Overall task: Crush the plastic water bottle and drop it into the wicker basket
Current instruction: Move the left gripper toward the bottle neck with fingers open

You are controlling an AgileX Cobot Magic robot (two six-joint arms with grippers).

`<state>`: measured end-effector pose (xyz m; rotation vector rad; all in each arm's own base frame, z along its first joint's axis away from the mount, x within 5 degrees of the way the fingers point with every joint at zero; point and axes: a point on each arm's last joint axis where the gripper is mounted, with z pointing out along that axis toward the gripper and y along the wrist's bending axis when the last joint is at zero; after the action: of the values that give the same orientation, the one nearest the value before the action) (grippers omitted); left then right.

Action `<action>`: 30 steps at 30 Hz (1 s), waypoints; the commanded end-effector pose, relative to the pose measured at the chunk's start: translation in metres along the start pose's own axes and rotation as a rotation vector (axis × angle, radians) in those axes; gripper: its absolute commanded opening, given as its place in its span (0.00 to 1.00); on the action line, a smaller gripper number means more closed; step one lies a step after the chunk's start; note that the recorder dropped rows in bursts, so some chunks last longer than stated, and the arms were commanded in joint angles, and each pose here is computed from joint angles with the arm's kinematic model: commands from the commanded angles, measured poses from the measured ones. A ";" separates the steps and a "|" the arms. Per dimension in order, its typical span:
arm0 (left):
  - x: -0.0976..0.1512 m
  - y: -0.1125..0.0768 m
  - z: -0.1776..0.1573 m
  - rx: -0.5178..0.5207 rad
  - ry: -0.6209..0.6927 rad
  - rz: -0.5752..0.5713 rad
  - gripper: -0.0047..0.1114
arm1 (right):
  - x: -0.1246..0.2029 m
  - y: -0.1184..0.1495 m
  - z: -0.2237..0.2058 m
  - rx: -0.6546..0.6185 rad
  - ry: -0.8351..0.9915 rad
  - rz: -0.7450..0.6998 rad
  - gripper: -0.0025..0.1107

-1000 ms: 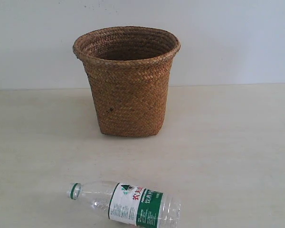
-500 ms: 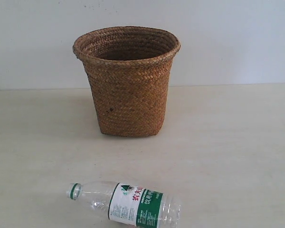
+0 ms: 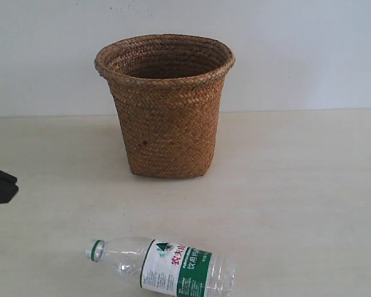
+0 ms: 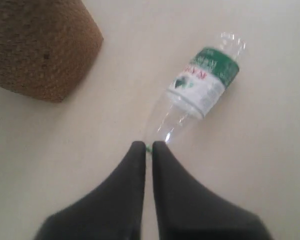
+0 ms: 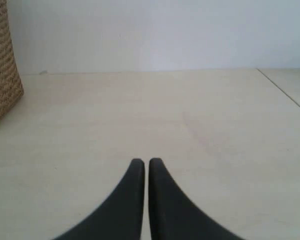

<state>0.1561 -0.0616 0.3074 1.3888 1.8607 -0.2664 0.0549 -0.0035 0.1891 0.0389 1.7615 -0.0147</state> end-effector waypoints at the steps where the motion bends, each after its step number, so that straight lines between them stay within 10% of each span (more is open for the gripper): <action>1: 0.012 0.006 0.030 -0.010 0.099 0.233 0.10 | 0.000 0.000 0.000 -0.002 -0.011 -0.003 0.03; 10: 0.022 0.007 0.095 -0.016 0.205 0.452 0.40 | 0.000 0.000 0.000 -0.002 -0.011 -0.003 0.03; 30: 0.053 0.000 0.178 0.121 0.334 0.587 0.41 | 0.000 0.000 0.000 -0.002 -0.011 -0.003 0.03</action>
<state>0.2329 -0.1245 0.1564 2.0635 1.6328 0.1500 0.0549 -0.0035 0.1891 0.0389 1.7615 -0.0147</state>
